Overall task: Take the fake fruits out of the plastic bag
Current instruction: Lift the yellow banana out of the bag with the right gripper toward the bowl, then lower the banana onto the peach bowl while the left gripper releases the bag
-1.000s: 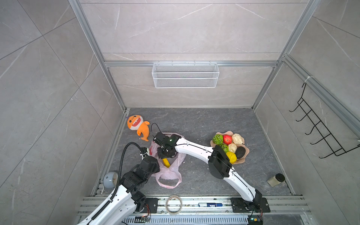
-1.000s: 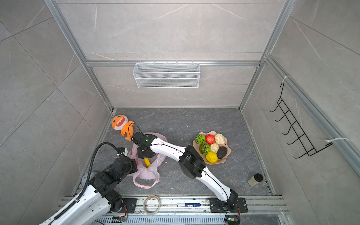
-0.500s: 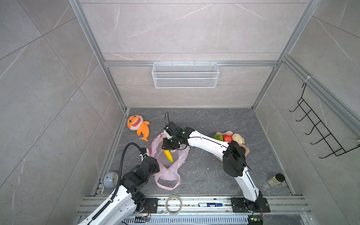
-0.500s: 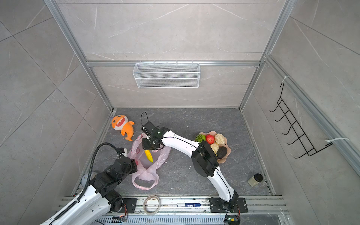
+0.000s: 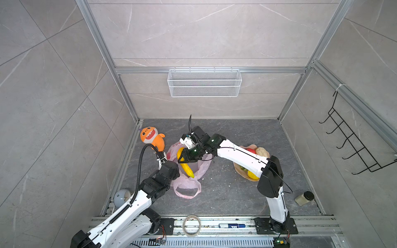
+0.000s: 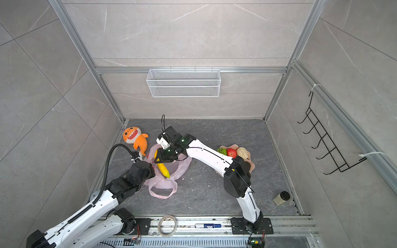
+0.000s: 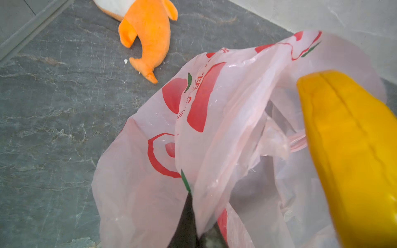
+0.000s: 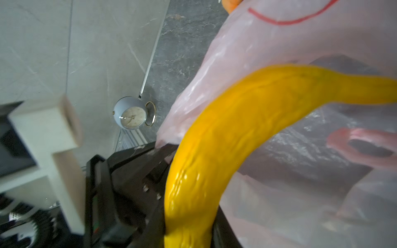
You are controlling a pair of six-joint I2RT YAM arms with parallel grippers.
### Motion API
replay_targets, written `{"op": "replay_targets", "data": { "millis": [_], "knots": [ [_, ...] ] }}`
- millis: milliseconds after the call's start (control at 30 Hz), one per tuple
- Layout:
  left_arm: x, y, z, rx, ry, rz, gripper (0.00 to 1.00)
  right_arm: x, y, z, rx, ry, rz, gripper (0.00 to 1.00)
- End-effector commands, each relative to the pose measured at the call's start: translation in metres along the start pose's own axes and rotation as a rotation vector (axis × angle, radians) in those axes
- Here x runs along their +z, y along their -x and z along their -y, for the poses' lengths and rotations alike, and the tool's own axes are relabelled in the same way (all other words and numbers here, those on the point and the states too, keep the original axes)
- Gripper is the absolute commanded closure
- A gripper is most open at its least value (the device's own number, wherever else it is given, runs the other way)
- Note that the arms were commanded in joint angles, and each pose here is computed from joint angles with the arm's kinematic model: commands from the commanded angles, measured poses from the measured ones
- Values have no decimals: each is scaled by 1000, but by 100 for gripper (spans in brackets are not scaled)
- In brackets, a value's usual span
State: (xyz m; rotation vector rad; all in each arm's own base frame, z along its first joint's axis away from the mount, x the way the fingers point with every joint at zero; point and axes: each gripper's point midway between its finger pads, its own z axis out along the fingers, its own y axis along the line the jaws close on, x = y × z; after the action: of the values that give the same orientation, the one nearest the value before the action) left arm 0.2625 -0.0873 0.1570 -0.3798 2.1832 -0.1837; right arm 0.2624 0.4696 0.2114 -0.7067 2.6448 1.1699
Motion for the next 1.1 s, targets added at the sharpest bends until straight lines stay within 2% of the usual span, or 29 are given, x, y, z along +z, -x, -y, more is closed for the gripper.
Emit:
{"op": "replay_targets", "data": {
  "millis": [0, 133, 333, 667, 1067],
  "knots": [
    [-9, 40, 15, -35, -23, 126, 100, -20, -17, -12, -25, 43, -45, 85],
    [-9, 49, 24, -22, -32, 134, 100, -38, -21, -17, -44, 28, -29, 85],
    [-7, 47, 34, -35, -80, 112, 100, -74, -12, -11, -56, -41, 69, 85],
    [0, 36, 53, -14, -125, 14, 100, -122, -6, -8, -64, -100, 188, 85],
    [-1, 46, 79, 22, -190, -19, 96, -180, -22, 82, 85, -443, 305, 84]
  ]
}}
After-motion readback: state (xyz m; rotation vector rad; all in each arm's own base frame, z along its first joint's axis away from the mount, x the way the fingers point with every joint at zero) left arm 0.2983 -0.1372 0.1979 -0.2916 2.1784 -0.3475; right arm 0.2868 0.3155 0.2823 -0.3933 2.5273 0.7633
